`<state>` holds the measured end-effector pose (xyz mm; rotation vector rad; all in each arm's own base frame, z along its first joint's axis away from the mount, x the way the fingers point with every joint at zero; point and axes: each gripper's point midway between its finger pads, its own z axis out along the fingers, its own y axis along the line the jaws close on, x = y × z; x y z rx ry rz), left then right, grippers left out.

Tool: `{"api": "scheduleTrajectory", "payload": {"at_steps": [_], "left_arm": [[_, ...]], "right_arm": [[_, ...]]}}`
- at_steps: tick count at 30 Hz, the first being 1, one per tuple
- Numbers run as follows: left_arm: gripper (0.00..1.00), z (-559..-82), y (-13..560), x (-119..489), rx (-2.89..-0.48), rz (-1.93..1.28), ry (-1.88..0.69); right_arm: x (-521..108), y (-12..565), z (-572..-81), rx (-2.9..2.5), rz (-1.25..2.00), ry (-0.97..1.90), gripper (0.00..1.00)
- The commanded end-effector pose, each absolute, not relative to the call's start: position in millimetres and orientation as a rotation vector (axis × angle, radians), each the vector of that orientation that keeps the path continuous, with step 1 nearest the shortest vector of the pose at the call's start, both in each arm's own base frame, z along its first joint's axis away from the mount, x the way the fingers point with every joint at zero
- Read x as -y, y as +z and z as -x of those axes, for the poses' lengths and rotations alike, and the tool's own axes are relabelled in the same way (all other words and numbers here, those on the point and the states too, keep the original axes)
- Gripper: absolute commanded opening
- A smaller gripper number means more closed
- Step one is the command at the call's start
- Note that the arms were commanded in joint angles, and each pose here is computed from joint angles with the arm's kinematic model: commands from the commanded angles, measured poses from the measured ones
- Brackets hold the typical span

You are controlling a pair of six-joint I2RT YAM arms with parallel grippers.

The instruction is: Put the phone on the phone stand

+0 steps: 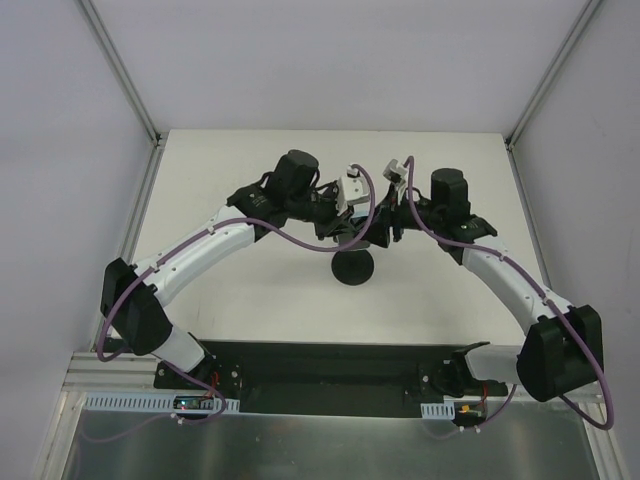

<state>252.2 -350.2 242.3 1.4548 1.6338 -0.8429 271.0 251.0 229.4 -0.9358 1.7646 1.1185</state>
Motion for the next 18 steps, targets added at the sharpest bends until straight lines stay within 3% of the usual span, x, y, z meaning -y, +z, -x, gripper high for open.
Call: {"api": "scheduleTrajectory", "payload": {"at_steps": [1,8,11,12,14,16,18], "left_arm": [[0.00,-225,203,334,-1.833,-1.515,-0.960],[0.00,-238,212,338,-1.891,-1.434,-0.954],[0.00,-252,213,334,-1.952,-1.357,-0.883],[0.10,-252,213,333,-1.972,-1.333,-0.889],[0.28,-260,219,330,-1.990,-1.280,-0.881],[0.56,-260,234,326,-1.986,-1.208,-0.927],[0.64,-267,246,320,-1.959,-1.092,-1.000]], "right_arm": [[-256,252,-269,-1.648,1.013,1.142,0.51],[-254,236,-266,-1.680,1.010,1.135,0.27],[-251,228,-270,-1.695,0.985,1.099,0.12],[-249,225,-269,-1.711,0.966,1.100,0.00],[-247,221,-273,-1.724,0.939,1.069,0.00],[-243,215,-272,-1.746,0.915,1.057,0.00],[-240,218,-270,-1.725,0.902,1.055,0.01]]}}
